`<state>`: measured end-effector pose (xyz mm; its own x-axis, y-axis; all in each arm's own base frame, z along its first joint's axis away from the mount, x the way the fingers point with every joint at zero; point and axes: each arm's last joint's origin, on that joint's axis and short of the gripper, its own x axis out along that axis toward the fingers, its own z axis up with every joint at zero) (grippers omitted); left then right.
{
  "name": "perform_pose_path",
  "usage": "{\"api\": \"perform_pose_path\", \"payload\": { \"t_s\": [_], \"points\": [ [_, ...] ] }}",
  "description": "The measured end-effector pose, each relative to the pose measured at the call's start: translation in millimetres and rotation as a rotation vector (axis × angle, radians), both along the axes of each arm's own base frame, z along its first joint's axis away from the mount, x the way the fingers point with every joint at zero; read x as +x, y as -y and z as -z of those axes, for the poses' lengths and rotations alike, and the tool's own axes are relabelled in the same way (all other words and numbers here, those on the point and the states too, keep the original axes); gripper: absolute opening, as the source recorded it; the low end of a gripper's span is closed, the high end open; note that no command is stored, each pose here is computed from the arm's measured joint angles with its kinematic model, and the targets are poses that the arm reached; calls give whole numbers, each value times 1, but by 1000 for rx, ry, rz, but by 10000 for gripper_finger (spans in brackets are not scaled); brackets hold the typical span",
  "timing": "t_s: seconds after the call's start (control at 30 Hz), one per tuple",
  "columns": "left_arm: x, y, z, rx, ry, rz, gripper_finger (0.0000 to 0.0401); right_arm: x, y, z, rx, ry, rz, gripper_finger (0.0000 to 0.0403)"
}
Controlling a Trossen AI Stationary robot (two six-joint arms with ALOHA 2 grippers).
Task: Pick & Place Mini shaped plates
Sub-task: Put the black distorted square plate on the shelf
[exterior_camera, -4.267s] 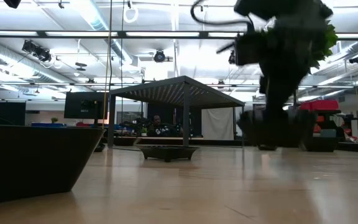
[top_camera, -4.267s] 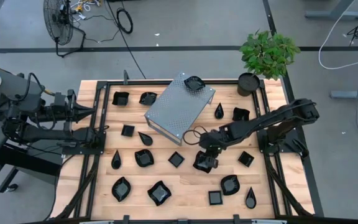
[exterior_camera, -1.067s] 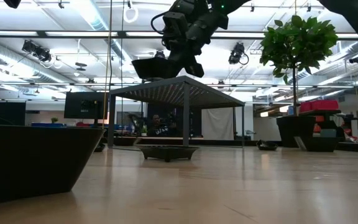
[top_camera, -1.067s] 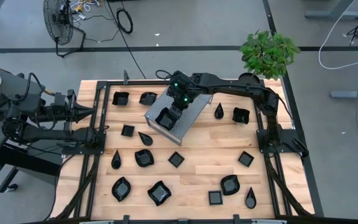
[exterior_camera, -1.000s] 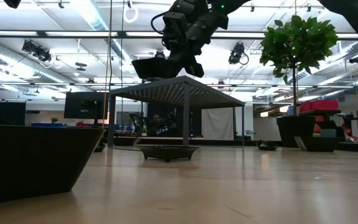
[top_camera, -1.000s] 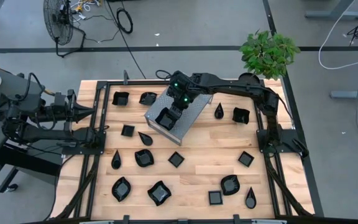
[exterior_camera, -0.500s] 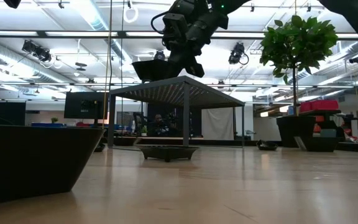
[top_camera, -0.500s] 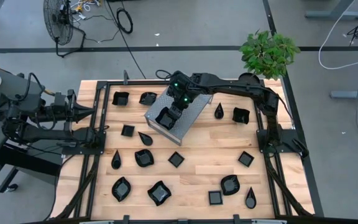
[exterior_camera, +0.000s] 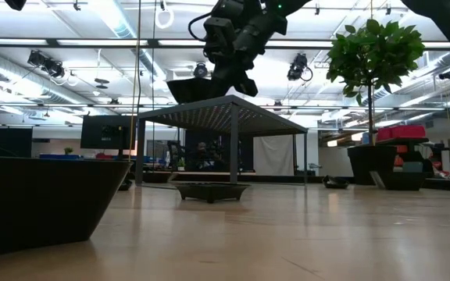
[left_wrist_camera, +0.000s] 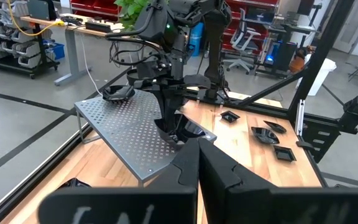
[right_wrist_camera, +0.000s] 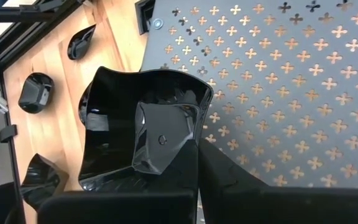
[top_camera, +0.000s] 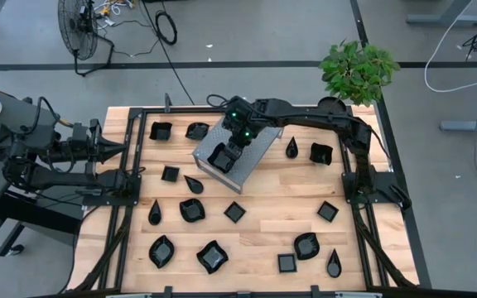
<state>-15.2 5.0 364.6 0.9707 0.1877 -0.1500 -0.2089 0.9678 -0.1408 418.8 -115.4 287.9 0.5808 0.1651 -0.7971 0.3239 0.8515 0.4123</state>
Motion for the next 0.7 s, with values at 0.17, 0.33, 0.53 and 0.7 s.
{"api": "perform_pose_path", "payload": {
  "t_s": [0.17,0.33,0.53,0.7],
  "points": [
    [0,0,0,0,0,0,5,0,0,0,7,-2,10,0],
    [0,0,0,-1,0,0,5,0,-1,0,8,-6,9,2],
    [0,0,0,0,0,0,5,0,-3,0,3,-7,-4,8],
    [0,0,0,0,0,0,5,0,-3,0,1,-6,-8,11]
  ]
}}
